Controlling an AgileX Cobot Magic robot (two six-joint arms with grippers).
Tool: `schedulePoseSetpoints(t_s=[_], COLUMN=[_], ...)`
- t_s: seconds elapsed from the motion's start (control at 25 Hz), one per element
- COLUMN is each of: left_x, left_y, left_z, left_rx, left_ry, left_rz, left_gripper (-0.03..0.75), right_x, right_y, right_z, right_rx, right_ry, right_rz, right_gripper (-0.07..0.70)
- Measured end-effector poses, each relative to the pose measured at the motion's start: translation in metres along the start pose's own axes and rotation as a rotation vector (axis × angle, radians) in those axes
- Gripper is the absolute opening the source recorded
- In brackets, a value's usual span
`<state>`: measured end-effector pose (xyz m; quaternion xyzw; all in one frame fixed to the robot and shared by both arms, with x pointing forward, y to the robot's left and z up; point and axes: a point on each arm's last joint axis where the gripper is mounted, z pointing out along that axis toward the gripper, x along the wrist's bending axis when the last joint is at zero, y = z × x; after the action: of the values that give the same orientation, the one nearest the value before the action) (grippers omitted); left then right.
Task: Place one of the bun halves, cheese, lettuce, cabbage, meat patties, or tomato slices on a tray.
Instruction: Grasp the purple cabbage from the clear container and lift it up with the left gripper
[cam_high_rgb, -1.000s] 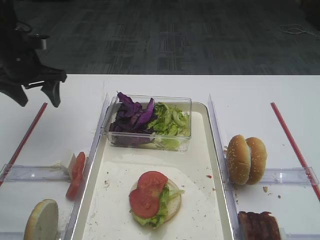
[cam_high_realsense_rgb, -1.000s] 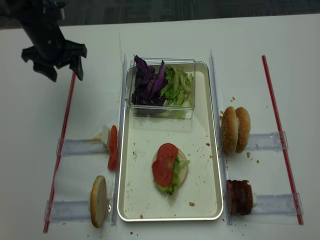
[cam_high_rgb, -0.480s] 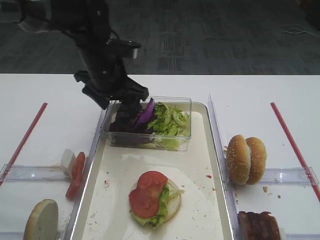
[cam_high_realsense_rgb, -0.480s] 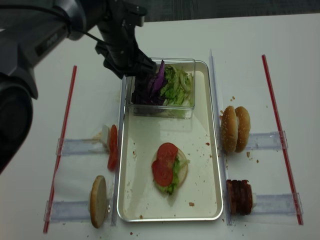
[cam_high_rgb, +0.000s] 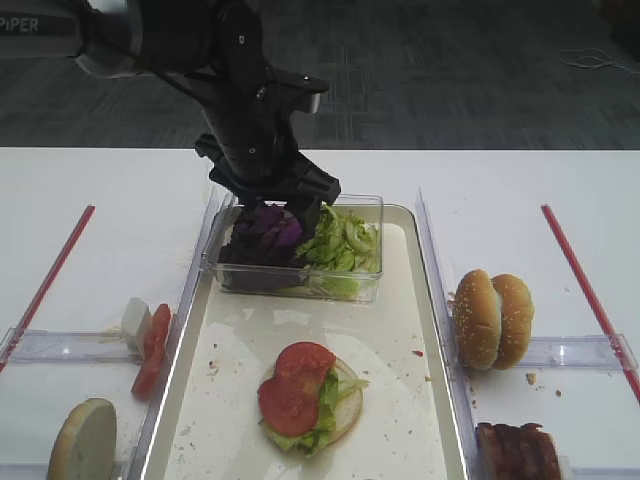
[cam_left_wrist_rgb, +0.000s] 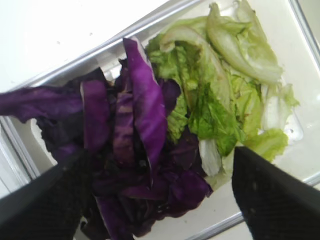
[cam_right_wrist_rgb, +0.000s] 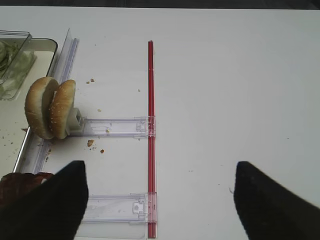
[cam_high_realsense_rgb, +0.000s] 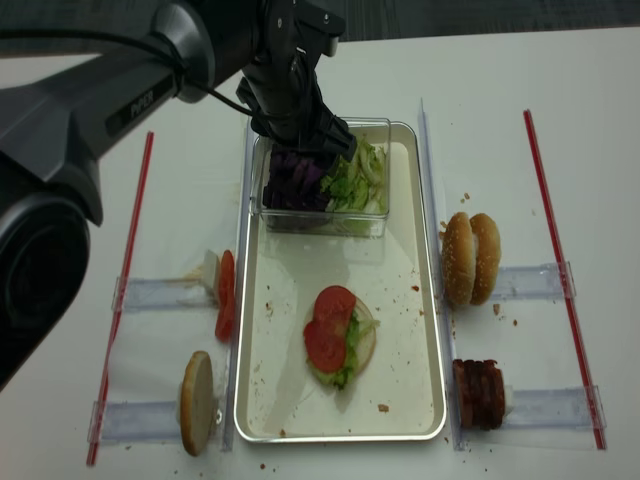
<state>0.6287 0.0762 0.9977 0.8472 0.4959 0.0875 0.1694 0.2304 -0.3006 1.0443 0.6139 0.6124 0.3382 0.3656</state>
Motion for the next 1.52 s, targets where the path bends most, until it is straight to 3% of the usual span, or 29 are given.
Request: schedulePoseSetpoints(t_s=[0.12,0.4,0.6,0.84,0.92,1.12,1.52], left_x=[0.002,0.003,0.003,0.004,0.004,0.005,0.006], left_y=[0.002,-0.004,-0.004,-0.007,-0.007,-0.006,-0.006], left_z=[0.005,0.038,0.048,0.059,0.061,0.061,0.057], left_rx=[-0.015,0.042,0.036,0.055,0.057,0.055,0.058], left_ry=[0.016,0.028,0.028,0.031,0.034,0.046,0.052], left_rz=[0.013,0.022,0.03,0.043,0.046,0.057,0.062], left_gripper=[0.55,0.466,0.391,0.356,0.314,0.116,0.098], right_x=[0.0,0.0,0.0,0.0,0.0,0.0,0.0], right_y=[0.0,0.0,0.0,0.0,0.0,0.0,0.0], right_z=[0.0,0.0,0.0,0.0,0.0,0.0,0.0], right_rx=[0.0,0.0,0.0,0.0,0.0,0.0,0.0], right_ry=[0.0,0.0,0.0,0.0,0.0,0.0,-0.001], right_rz=[0.0,0.0,0.0,0.0,0.0,0.0,0.0], right_gripper=[0.626,0.626,0.626,0.626,0.626,0.626,0.626])
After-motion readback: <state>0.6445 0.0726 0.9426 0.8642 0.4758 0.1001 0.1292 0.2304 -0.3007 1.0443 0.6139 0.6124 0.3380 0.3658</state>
